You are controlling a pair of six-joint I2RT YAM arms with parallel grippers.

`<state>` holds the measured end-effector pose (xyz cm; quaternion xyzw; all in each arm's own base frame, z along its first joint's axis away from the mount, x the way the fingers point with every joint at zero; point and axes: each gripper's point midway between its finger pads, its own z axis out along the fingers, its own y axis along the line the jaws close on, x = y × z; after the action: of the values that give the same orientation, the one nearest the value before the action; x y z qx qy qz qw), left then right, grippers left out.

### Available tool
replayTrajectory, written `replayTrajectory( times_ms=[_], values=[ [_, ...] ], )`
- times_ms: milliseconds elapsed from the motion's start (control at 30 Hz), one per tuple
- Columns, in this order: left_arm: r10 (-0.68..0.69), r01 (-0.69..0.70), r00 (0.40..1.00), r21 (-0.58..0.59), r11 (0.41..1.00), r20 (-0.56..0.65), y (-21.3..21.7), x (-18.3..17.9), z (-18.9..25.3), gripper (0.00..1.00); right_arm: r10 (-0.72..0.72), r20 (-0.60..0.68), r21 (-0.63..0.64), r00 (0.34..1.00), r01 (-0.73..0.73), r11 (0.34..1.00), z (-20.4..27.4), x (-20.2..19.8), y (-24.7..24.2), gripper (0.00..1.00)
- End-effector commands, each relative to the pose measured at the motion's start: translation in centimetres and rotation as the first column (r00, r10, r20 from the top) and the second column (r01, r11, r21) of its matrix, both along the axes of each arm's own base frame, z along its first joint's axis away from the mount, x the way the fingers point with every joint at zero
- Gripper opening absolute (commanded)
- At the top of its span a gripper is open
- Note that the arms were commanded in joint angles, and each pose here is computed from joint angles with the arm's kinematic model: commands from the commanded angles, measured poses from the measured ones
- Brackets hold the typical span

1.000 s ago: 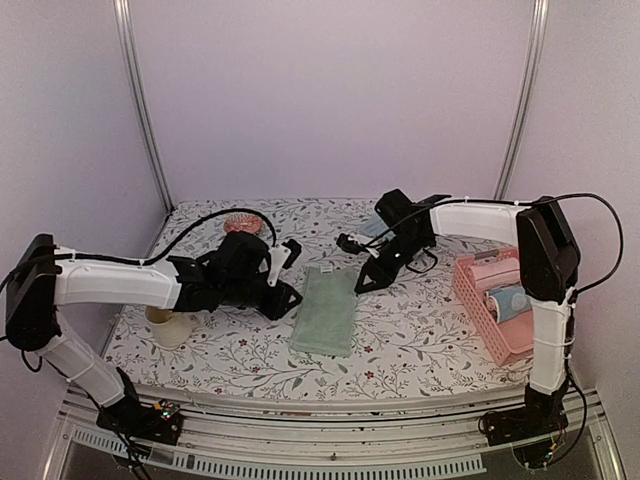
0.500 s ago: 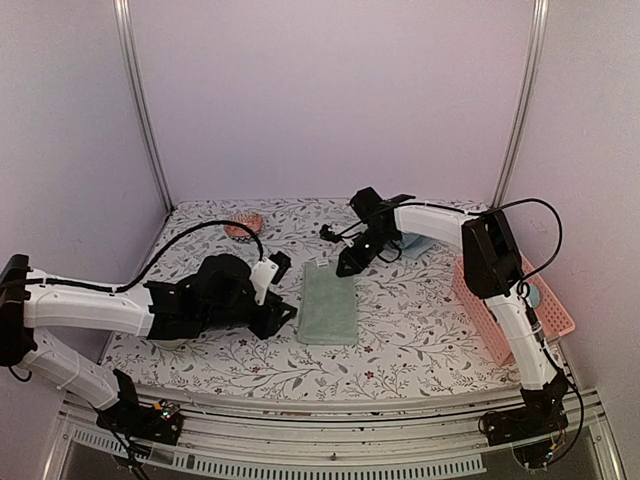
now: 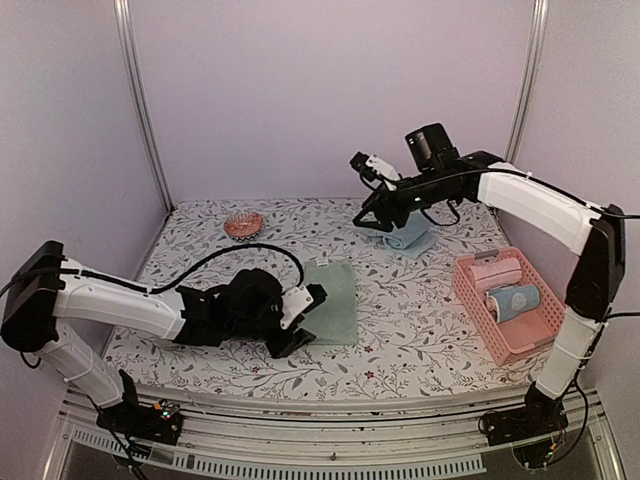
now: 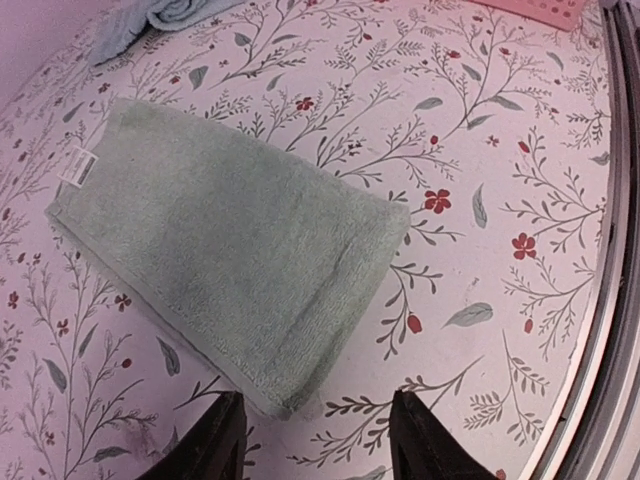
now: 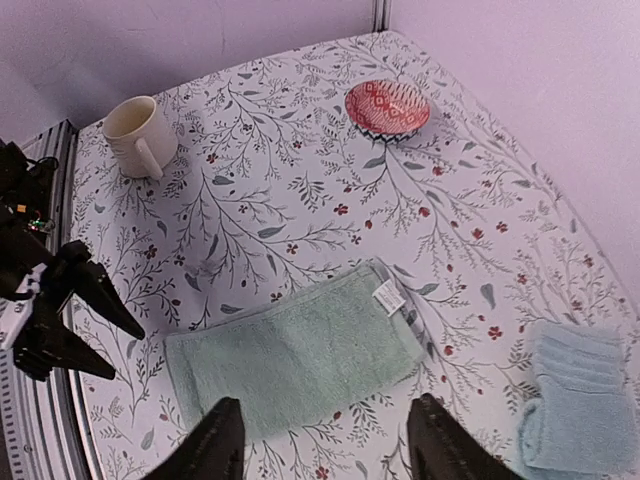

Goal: Roll the towels
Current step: Pick up the towel from the center of the board.

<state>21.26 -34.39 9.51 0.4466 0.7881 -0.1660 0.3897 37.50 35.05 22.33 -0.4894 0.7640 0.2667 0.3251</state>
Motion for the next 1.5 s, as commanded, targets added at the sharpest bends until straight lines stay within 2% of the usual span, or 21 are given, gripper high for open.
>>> replayTrajectory(
  times_ms=[0, 67, 200, 333, 467, 800, 1200, 1267, 1467],
  values=[
    [-0.183, 0.176, 0.982, 0.125, 0.976, 0.042, -2.2, -0.3, -1.4, 0.49, -0.071, 0.166, 0.033, 0.984, 0.067, 0.997, 3.2, -0.4, -3.0, 0.71],
    [-0.219, 0.213, 0.976, 0.166, 0.963, 0.021, -2.6, -0.2, -2.3, 0.47, -0.01, 0.089, -0.015, 0.996, 0.011, 1.0, 0.9, -2.3, -3.5, 0.7],
    [-0.267, 0.265, 0.963, 0.223, 0.938, -0.024, -3.0, -0.1, -4.2, 0.4, 0.096, 0.004, -0.073, 0.995, -0.095, 0.993, -3.0, -6.2, -4.9, 0.54],
    [-0.284, 0.289, 0.957, 0.237, 0.927, -0.058, -3.0, 0.3, -5.1, 0.36, 0.162, -0.012, -0.06, 0.987, -0.163, 0.985, -5.1, -9.3, -5.9, 0.5],
    [-0.278, 0.287, 0.958, 0.259, 0.922, -0.07, -2.5, 1.1, -5.9, 0.36, 0.204, -0.097, -0.026, 0.974, -0.208, 0.978, -6.6, -11.8, -6.2, 0.46],
    [-0.3, 0.305, 0.952, 0.284, 0.909, -0.061, -2.4, 1.5, -5.6, 0.34, 0.235, -0.176, -0.009, 0.956, -0.24, 0.971, -8.6, -13.2, -6.2, 0.41],
    [-0.257, 0.28, 0.96, 0.398, 0.874, -0.113, -0.6, 1.8, -8.9, 0.3, 0.275, -0.217, -0.011, 0.937, -0.284, 0.959, -9.9, -14.6, -5.7, 0.36],
    [-0.257, 0.284, 0.959, 0.399, 0.872, -0.12, -0.6, 1.6, -9.2, 0.27, 0.287, -0.219, -0.022, 0.933, -0.299, 0.954, -10.4, -15.0, -5.6, 0.35],
    [-0.272, 0.322, 0.945, 0.359, 0.876, -0.183, -1.6, 0.2, -9.2, 0.07, 0.334, -0.19, -0.072, 0.923, -0.352, 0.933, -11.5, -16.7, -5.0, 0.32]
  ],
)
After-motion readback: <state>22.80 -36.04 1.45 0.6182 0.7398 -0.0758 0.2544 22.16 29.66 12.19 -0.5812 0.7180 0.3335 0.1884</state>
